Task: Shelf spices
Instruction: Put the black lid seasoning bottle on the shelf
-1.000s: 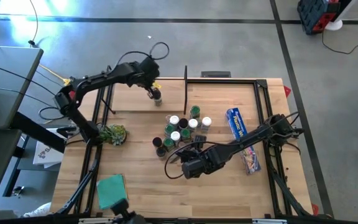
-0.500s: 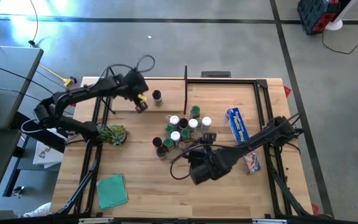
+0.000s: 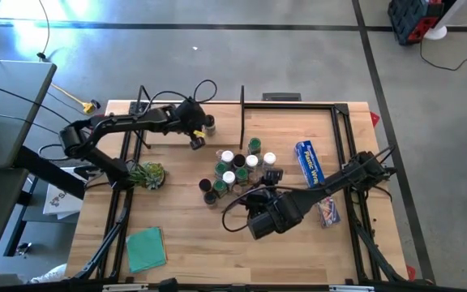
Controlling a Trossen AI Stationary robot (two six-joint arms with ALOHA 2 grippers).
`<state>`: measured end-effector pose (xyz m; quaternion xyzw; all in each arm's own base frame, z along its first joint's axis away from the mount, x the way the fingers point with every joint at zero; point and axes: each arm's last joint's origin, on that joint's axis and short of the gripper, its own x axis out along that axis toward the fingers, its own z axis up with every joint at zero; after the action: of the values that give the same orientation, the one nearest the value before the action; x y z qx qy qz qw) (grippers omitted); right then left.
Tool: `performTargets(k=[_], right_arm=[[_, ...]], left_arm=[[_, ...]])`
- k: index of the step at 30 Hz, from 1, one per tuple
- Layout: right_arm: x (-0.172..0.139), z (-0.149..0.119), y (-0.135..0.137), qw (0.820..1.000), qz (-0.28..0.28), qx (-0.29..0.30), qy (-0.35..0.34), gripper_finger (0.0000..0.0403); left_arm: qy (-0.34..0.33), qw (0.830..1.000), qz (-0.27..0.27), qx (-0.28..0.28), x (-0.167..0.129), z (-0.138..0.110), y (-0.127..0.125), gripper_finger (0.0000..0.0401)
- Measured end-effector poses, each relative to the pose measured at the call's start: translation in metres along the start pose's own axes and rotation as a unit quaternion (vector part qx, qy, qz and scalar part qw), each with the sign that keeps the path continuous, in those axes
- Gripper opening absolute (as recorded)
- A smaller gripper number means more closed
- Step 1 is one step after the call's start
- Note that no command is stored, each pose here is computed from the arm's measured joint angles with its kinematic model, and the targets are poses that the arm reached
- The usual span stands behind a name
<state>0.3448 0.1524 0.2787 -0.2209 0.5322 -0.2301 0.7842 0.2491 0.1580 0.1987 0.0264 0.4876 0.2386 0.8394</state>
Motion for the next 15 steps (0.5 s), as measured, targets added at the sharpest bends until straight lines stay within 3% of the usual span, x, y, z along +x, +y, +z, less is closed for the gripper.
performTargets(k=[7, 15], right_arm=[[0.001, -0.001, -0.001, 1.0, -0.002, -0.008, 0.008, 0.0264], [0.001, -0.002, -0.001, 1.0, 0.005, -0.007, 0.015, 0.0264]], left_arm=[[-0.033, 0.999, 0.02, 0.033, 0.021, 0.008, 0.001, 0.0], [-0.117, 0.992, -0.022, 0.045, 0.024, 0.021, 0.0, 0.0]])
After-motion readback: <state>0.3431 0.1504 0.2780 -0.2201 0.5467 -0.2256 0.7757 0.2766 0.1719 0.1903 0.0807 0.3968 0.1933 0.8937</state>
